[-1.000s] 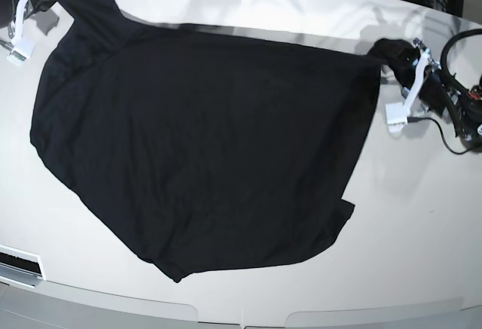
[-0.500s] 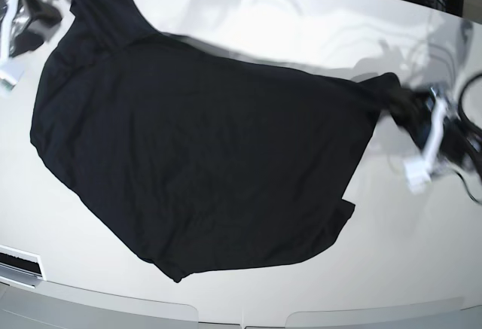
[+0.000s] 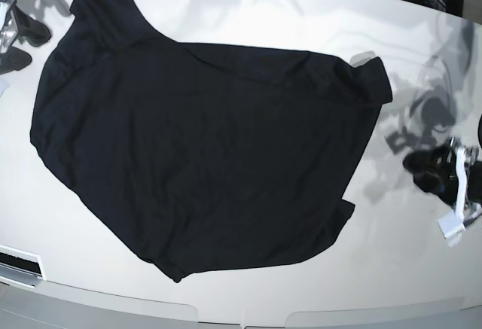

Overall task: Layout the t-shirt on the table in an organized manner, then fold the t-shirt properly
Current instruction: 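Open both grippers to release the t-shirt, then press the left gripper onto the shirt edge and withdraw it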

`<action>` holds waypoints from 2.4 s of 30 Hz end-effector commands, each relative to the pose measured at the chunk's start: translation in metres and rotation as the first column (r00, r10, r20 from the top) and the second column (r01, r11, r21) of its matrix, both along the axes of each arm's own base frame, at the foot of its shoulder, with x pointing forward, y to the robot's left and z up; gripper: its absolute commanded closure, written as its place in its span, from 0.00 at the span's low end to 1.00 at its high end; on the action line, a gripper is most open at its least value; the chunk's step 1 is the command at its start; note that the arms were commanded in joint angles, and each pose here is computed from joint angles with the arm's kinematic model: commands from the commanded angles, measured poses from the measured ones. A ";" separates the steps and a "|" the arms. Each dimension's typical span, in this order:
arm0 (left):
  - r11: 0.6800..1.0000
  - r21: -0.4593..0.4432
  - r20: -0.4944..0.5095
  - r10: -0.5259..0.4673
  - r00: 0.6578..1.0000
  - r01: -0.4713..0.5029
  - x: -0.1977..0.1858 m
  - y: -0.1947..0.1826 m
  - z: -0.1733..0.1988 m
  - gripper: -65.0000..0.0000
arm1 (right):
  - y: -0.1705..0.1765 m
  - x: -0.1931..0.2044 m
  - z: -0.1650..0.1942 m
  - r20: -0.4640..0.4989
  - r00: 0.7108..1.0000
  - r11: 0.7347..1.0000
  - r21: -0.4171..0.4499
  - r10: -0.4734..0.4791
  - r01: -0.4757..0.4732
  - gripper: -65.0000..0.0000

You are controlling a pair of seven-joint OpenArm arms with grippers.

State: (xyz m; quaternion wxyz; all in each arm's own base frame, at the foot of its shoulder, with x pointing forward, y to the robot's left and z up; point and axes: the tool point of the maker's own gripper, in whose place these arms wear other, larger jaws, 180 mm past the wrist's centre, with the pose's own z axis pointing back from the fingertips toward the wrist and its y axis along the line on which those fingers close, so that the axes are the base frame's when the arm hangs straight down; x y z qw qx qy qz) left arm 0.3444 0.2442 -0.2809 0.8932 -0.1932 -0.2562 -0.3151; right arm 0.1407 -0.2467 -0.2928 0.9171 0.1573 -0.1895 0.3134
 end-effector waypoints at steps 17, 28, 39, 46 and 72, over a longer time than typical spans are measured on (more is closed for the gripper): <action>0.963 -0.242 -0.189 -0.166 0.968 0.117 -0.042 -0.082 -0.053 1.00 | 0.019 0.035 -0.006 0.287 0.934 0.976 0.119 -0.211 0.184 1.00; 0.985 -0.066 0.159 0.171 0.972 -0.162 0.050 -0.060 -0.063 1.00 | 0.053 0.075 -0.044 0.304 0.945 0.992 0.012 -0.120 0.122 1.00; 0.950 -0.131 0.258 0.309 0.915 -0.284 0.116 -0.060 -0.065 1.00 | 0.052 0.077 -0.067 0.269 0.957 0.990 -0.064 -0.106 0.127 1.00; 0.881 -0.251 0.269 0.462 0.845 -0.401 0.155 -0.048 -0.064 1.00 | 0.052 0.077 -0.068 0.267 0.957 0.989 -0.061 -0.112 0.133 1.00; 0.846 -0.090 0.374 0.518 0.769 -0.526 0.135 -0.026 -0.142 1.00 | 0.051 0.076 -0.069 0.258 0.960 0.989 -0.068 -0.111 0.133 1.00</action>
